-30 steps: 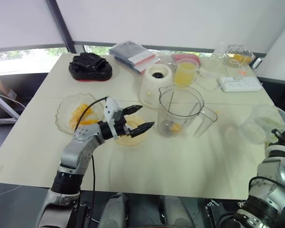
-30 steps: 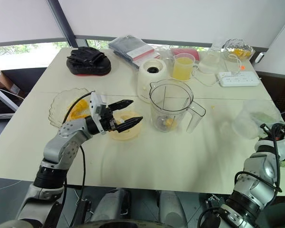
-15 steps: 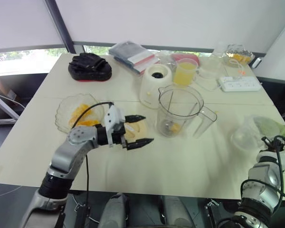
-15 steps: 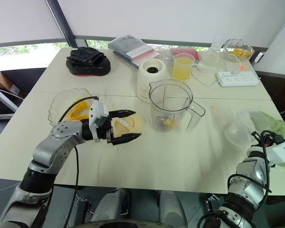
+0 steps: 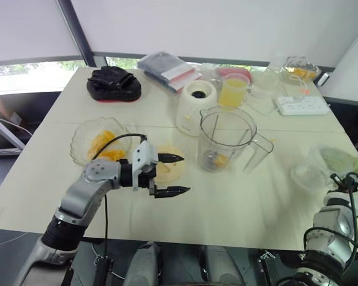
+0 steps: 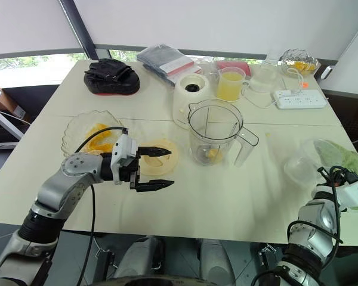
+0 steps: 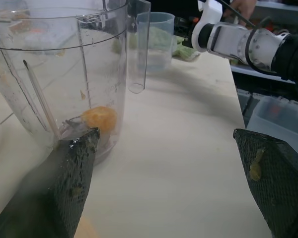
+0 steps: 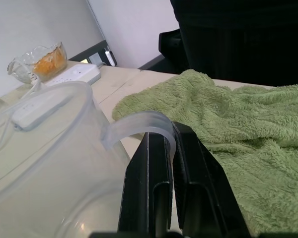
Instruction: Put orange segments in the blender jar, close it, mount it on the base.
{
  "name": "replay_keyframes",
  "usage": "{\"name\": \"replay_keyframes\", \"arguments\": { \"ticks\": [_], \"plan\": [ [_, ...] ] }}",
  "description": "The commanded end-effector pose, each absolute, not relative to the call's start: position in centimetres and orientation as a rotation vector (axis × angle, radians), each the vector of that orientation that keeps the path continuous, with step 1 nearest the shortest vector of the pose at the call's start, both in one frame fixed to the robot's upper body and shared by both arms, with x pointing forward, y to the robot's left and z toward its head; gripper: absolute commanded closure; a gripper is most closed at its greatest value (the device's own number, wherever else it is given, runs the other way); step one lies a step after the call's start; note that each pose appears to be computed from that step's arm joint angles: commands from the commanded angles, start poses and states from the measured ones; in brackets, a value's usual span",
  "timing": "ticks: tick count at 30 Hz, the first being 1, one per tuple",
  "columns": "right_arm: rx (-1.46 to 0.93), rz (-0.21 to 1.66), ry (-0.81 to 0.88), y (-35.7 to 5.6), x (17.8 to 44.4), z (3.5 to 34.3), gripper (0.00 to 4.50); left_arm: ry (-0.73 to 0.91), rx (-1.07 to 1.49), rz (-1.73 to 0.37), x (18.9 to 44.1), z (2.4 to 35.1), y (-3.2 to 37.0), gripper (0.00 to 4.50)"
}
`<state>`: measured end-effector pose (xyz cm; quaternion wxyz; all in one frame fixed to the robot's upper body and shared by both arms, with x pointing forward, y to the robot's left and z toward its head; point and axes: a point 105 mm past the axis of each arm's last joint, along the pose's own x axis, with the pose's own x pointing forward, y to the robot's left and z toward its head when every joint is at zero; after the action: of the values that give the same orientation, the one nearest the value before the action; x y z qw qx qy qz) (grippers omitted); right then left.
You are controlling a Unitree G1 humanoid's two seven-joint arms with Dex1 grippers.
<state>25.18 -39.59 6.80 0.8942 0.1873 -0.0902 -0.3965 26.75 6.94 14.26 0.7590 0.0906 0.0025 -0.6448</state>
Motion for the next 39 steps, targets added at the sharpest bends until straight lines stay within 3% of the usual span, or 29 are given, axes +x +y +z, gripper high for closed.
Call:
{"name": "replay_keyframes", "arguments": {
  "ticks": [1, 2, 26, 33, 39],
  "plan": [
    [0.342, -0.831, -0.228, -40.1, 24.6, 8.1, 3.54, -0.05, 0.225, -1.411, 26.6, 15.3, 6.5, 0.0],
    [0.335, -0.826, -0.223, -40.0, 24.6, 8.0, 3.1, -0.051, 0.225, -1.41, 26.6, 15.3, 6.5, 0.0],
    [0.321, -0.711, -0.153, -36.4, 21.9, 8.2, 3.1, -0.062, 0.195, -1.383, 27.1, 15.2, 6.0, 0.0],
    [0.246, -0.466, -0.127, -33.6, 20.6, 10.6, 3.1, -0.054, 0.192, -1.383, 27.7, 15.2, 6.2, 0.0],
    [0.189, -0.141, -0.053, -29.9, 17.8, 14.2, 3.1, -0.042, 0.196, -1.376, 28.5, 15.4, 6.8, 0.0]
  ]
}}
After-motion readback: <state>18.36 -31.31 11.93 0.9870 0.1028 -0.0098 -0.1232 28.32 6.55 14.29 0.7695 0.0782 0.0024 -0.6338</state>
